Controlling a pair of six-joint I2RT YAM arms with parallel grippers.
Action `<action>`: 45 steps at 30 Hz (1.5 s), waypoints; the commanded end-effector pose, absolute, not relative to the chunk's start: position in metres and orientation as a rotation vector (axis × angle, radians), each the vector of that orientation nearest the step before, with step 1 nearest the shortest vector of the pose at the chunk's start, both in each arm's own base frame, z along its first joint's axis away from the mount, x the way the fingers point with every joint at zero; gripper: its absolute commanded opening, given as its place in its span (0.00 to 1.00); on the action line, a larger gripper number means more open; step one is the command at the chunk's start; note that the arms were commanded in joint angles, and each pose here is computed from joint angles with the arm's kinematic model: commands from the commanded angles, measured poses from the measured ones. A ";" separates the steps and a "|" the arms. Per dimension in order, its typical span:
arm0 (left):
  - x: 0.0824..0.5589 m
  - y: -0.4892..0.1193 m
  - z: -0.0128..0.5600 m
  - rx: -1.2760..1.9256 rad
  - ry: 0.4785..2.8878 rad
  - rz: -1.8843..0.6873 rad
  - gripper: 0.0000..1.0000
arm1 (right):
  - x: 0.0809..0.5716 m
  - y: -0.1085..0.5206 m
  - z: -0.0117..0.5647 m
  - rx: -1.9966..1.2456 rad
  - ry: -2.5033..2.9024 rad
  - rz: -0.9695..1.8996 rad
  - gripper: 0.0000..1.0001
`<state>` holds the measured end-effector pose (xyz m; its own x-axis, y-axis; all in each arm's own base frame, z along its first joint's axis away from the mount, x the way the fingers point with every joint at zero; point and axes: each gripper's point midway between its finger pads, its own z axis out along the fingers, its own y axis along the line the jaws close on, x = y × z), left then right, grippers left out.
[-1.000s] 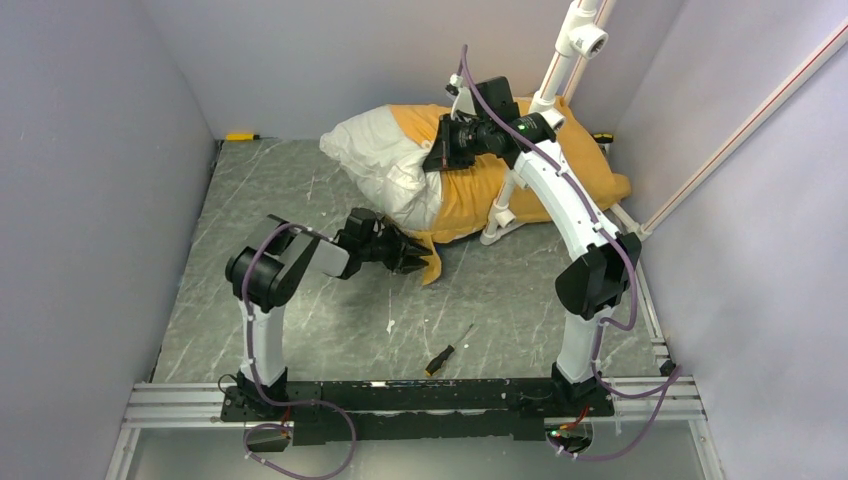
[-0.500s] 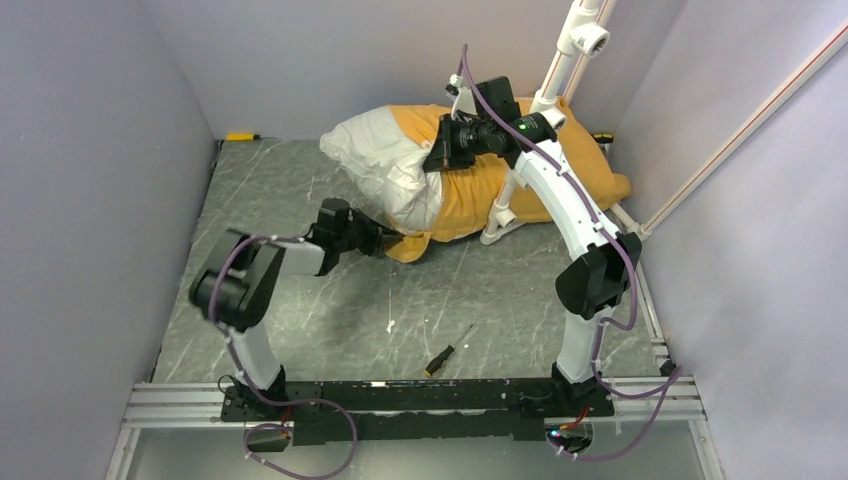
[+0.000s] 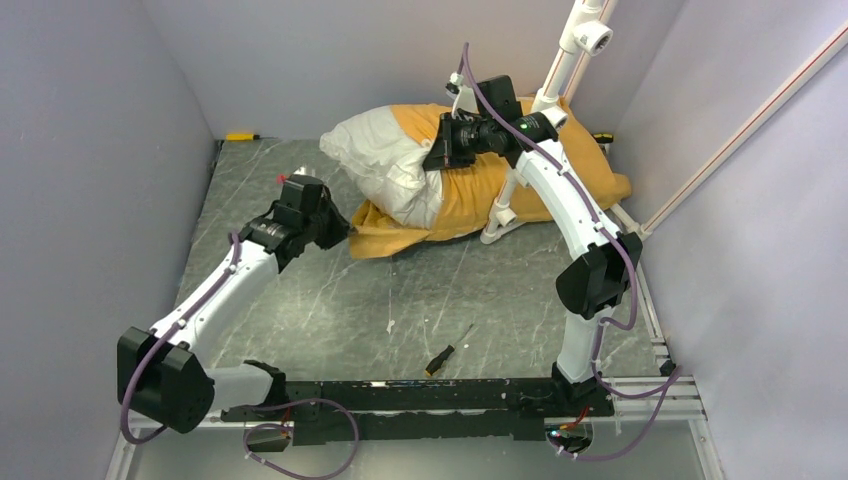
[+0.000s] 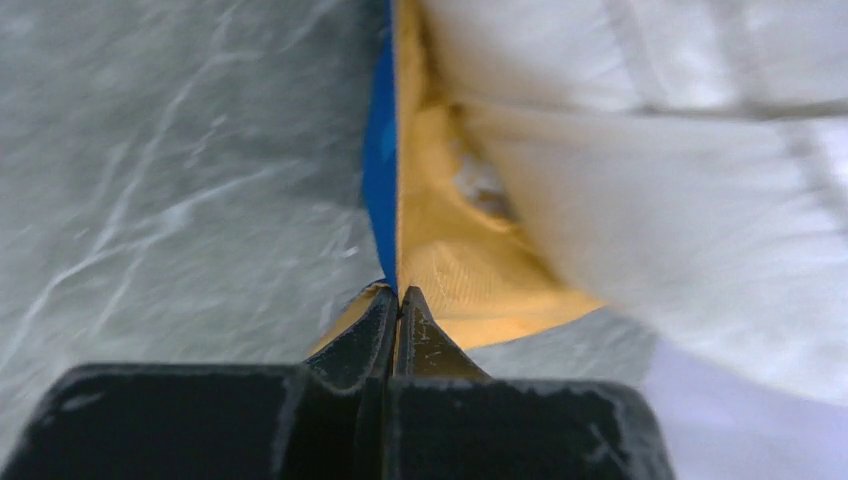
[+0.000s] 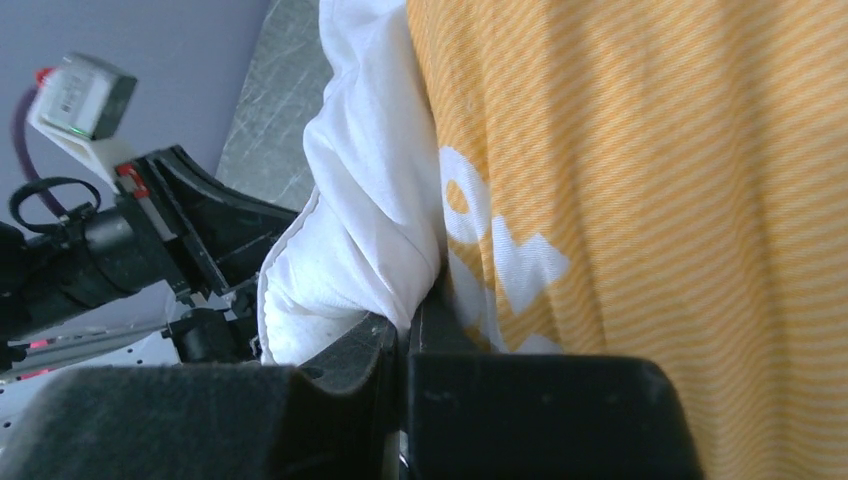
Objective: Put the pillow into the pillowcase
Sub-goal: Stuff the pillow into the pillowcase.
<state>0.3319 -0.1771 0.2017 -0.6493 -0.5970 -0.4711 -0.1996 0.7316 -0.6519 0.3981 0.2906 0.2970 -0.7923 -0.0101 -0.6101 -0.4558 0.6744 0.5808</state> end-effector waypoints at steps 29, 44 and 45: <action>0.341 -0.228 0.112 -0.335 2.640 -0.824 0.57 | 0.407 0.259 0.290 -0.315 2.272 1.033 0.00; 0.409 -0.232 0.117 -0.426 2.542 -0.793 0.54 | 0.403 0.256 0.279 -0.308 2.299 1.024 0.00; 0.408 -0.233 0.117 -0.415 2.550 -0.799 0.48 | 0.403 0.256 0.279 -0.307 2.298 1.022 0.00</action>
